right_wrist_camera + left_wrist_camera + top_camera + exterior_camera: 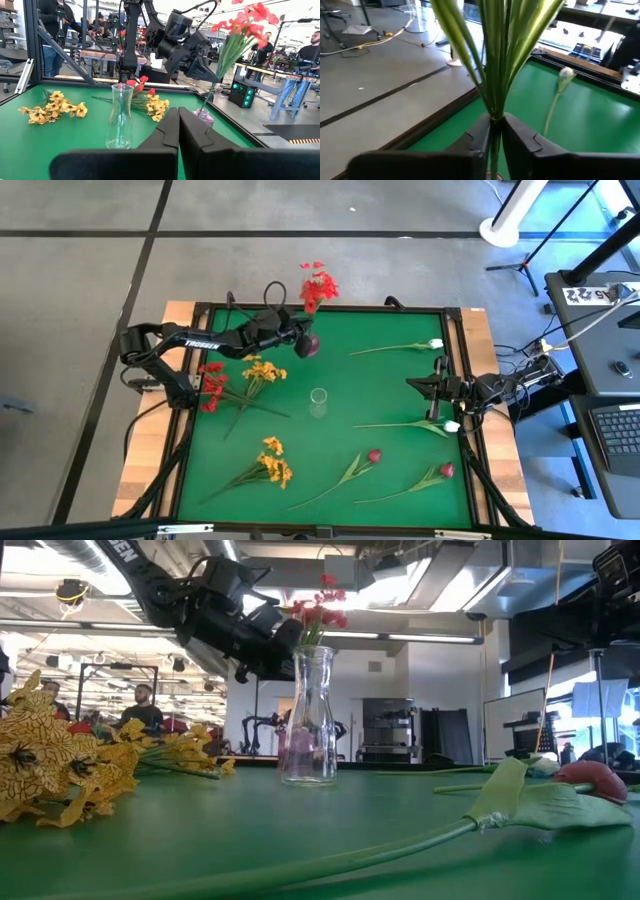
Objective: Sort flowers into vase by color
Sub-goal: Put the top red flowers into the violet vase, then put the red flowers into the violet vase
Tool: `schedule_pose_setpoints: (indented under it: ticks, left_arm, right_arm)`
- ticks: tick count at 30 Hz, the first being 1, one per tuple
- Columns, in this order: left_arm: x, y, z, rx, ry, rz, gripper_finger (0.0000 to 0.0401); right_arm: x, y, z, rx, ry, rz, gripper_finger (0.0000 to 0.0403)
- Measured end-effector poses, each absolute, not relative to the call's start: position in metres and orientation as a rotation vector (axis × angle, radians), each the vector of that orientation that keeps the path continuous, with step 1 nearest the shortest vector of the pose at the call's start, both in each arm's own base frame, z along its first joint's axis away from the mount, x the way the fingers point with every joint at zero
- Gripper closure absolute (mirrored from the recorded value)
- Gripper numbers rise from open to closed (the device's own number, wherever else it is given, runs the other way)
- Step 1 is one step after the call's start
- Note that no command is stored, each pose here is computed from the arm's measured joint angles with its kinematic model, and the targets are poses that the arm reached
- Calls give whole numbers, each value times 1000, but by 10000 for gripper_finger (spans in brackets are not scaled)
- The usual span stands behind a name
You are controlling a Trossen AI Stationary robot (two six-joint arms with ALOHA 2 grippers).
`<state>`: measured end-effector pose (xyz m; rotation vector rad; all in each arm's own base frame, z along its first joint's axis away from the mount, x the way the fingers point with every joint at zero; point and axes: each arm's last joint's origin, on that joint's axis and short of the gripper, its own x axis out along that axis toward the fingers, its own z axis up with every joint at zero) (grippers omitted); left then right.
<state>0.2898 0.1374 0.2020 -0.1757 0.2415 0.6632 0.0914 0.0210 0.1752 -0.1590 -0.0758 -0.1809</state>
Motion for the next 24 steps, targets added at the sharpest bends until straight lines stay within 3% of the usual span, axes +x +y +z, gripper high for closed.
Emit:
schedule_pose_setpoints:
  ticks: [9, 15, 24]
  left_arm:
    - [283, 128, 201, -210, 480, 683, 259]
    - [272, 122, 234, -225, 592, 731, 207]
    - [229, 72, 298, -593, 683, 823, 209]
  right_arm:
    - [91, 21, 175, -160, -75, -181, 402]
    - [91, 21, 175, -160, -75, -181, 402]
    - [91, 21, 175, -159, -76, -181, 402]
